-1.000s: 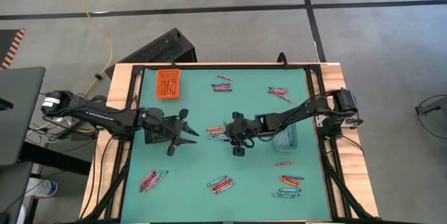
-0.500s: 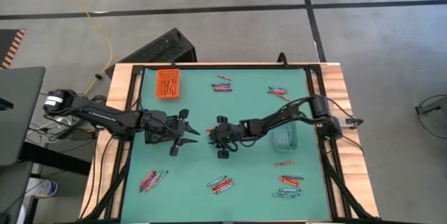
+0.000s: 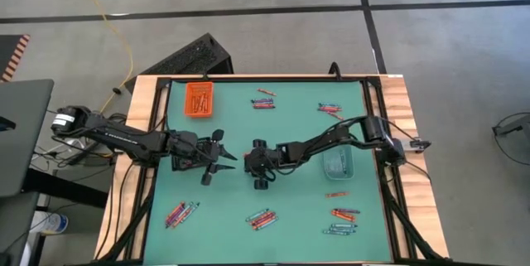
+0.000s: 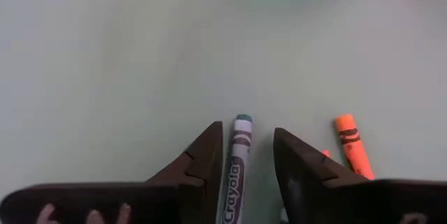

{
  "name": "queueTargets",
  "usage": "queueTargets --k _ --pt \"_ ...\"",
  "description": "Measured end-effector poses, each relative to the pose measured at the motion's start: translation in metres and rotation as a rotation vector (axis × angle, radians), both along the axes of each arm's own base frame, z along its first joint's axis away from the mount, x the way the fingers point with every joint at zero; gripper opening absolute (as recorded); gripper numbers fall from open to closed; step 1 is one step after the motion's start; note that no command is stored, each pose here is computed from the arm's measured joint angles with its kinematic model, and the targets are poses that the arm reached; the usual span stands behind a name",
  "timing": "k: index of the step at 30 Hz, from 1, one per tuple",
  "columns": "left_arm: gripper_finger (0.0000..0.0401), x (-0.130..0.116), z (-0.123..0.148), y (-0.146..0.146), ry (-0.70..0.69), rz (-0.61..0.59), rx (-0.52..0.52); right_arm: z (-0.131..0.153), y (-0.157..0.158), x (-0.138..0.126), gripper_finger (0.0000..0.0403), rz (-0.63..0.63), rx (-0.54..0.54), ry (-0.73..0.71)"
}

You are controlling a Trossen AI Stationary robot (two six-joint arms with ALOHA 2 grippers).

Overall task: Sort crayons
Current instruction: Put the light blue crayon into the blue bin

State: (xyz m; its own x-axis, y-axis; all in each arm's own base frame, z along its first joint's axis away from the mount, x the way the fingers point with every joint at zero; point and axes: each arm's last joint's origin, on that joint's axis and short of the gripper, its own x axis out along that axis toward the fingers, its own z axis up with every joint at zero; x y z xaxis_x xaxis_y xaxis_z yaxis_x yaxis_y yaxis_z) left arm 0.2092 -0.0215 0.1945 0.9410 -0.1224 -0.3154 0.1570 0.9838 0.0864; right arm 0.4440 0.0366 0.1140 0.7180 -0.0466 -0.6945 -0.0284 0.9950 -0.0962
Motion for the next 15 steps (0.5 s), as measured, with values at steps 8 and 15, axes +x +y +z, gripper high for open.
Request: queueTargets --k 8,15 --pt "0.0122 0.0000 0.0000 0.0000 0.000 0.000 0.000 -0.0018 -0.0004 -0.0029 0.0060 0.000 -0.004 0.042" --pt "0.0122 0.0000 0.0000 0.0000 0.000 0.000 0.000 0.0016 0.0003 -0.0018 0.0008 0.028 0.059 0.022"
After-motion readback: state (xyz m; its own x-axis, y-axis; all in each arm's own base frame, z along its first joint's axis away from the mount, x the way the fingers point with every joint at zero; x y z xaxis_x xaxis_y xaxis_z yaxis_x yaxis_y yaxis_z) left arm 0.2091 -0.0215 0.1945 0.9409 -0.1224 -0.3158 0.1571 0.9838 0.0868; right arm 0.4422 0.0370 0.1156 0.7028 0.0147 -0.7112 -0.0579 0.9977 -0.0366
